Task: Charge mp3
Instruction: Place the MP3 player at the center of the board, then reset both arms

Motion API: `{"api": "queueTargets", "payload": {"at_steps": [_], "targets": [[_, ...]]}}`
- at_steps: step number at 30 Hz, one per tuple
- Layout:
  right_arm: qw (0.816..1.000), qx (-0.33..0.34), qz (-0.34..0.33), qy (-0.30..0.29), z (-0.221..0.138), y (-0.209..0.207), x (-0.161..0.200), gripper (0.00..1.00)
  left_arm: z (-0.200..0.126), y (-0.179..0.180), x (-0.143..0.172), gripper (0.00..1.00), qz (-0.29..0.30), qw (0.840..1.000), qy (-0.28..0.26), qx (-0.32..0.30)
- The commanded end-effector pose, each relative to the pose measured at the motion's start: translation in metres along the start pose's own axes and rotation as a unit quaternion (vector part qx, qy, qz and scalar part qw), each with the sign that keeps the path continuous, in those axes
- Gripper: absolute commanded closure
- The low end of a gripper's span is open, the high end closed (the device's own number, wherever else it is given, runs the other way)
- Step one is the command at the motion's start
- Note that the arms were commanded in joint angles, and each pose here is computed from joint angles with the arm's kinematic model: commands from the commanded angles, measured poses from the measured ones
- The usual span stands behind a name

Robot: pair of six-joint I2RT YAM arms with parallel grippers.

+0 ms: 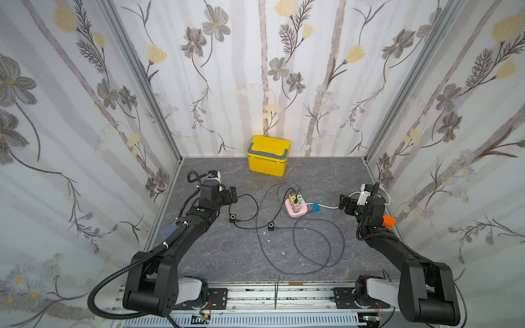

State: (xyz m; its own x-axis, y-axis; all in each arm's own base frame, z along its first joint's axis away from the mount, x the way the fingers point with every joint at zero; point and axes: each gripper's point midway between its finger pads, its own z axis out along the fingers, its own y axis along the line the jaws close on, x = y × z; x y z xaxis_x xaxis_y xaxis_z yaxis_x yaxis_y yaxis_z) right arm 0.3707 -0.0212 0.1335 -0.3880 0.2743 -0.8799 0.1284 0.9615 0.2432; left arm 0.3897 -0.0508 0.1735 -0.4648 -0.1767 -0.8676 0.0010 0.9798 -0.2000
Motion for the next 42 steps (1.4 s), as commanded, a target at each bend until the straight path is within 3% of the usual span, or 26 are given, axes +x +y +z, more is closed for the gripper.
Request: {"api": "queueTargets", "payload": {"at_steps": [1, 4, 13, 16, 18, 24, 30, 34, 42], "targets": [[0.999, 0.012, -0.006, -0.053, -0.002, -0.009, -0.015, 0.0, -0.023, 0.013, -0.042, 0.0, 0.006, 0.989, -0.145, 0.037], [0.997, 0.015, -0.013, -0.077, -0.004, -0.013, -0.015, 0.0, -0.034, 0.035, -0.034, 0.0, 0.007, 0.984, -0.18, 0.011], [0.991, 0.015, -0.013, -0.13, -0.001, -0.019, -0.011, 0.0, -0.031, 0.067, 0.016, 0.0, -0.023, 0.981, -0.19, -0.026], [0.99, 0.001, -0.044, -0.132, 0.003, -0.011, -0.014, 0.0, -0.025, 0.072, 0.029, 0.0, -0.02, 0.982, -0.187, -0.029], [0.986, -0.007, -0.049, -0.158, -0.003, -0.009, -0.015, 0.0, -0.022, 0.072, 0.025, 0.0, -0.024, 0.981, -0.193, -0.019], [0.983, -0.042, -0.071, -0.164, -0.011, 0.004, -0.01, 0.0, -0.019, 0.069, 0.016, 0.0, -0.002, 0.976, -0.218, -0.011], [0.973, -0.06, -0.098, -0.201, -0.019, 0.016, -0.002, 0.0, 0.001, 0.065, 0.026, 0.0, 0.014, 0.981, -0.194, 0.004], [0.979, -0.058, -0.101, -0.165, -0.007, 0.016, 0.003, 0.0, 0.011, 0.061, 0.033, 0.0, 0.033, 0.982, -0.184, -0.003], [0.978, -0.065, -0.119, -0.156, 0.001, 0.023, 0.004, 0.0, 0.012, 0.06, 0.035, 0.0, 0.035, 0.982, -0.184, -0.012]]}}
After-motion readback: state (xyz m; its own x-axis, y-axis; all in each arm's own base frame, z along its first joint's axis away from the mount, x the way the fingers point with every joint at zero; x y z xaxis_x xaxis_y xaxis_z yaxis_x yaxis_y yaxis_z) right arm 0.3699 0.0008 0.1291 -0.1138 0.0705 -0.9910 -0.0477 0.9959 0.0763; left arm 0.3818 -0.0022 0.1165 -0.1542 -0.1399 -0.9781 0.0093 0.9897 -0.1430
